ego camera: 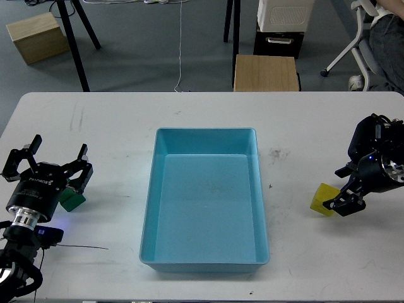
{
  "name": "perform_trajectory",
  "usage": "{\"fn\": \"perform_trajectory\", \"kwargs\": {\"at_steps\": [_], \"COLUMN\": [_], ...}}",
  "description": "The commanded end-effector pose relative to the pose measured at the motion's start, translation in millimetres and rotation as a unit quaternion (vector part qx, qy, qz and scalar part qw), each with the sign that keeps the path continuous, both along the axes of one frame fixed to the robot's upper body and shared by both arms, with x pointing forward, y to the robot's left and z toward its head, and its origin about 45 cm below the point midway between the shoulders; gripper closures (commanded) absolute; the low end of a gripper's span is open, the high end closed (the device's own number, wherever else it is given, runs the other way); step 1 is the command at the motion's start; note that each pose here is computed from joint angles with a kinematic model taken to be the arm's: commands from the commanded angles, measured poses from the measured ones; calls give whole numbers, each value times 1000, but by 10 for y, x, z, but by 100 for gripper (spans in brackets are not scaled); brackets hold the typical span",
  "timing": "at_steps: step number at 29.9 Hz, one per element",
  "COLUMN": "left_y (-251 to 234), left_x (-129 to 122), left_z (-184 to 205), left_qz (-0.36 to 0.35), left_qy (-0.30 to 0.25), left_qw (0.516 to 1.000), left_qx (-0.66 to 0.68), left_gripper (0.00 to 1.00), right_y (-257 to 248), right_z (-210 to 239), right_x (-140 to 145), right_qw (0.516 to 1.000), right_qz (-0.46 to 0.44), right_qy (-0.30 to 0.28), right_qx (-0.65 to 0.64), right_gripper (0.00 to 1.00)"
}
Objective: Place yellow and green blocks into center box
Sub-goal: 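Close the right gripper on the yellow cube, then carry the yellow cube with the right gripper into the blue tray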
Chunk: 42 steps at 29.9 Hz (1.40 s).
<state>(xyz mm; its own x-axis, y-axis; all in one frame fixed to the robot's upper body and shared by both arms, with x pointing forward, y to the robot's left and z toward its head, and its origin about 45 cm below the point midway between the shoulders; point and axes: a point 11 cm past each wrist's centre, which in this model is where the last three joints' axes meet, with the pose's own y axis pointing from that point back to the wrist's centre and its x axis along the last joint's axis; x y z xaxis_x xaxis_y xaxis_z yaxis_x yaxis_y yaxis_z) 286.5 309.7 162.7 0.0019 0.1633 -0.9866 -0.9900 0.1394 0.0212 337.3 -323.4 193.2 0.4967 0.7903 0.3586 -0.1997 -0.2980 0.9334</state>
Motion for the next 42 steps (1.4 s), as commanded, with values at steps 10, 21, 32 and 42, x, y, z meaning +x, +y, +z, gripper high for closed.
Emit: {"fn": "perform_trajectory", "kwargs": {"at_steps": [10,21,32,42], "left_y": [4,19,24,29], "left_x": [3,-3,-3,-3], "left_z": [-1,-9,-12,-11], "left_qz": [1,3,4,4], "left_qy": [0,2,2,2], "left_qw": [1000,1000,1000,1000], "left_qx": [0,1,1,1], "left_gripper": [0,0,0,0], "right_y": [123,211,161,259], "right_z": [-278,-316,-307,119], "right_x": [-106,-75,-52,300], "right_qw": [999,999,998,992], "right_qz": [13,24,54,95], "right_qy": [30,30,15,-57], "right_qx": [-2,-2,-30,-56], "right_gripper": [4,13,55,90]}}
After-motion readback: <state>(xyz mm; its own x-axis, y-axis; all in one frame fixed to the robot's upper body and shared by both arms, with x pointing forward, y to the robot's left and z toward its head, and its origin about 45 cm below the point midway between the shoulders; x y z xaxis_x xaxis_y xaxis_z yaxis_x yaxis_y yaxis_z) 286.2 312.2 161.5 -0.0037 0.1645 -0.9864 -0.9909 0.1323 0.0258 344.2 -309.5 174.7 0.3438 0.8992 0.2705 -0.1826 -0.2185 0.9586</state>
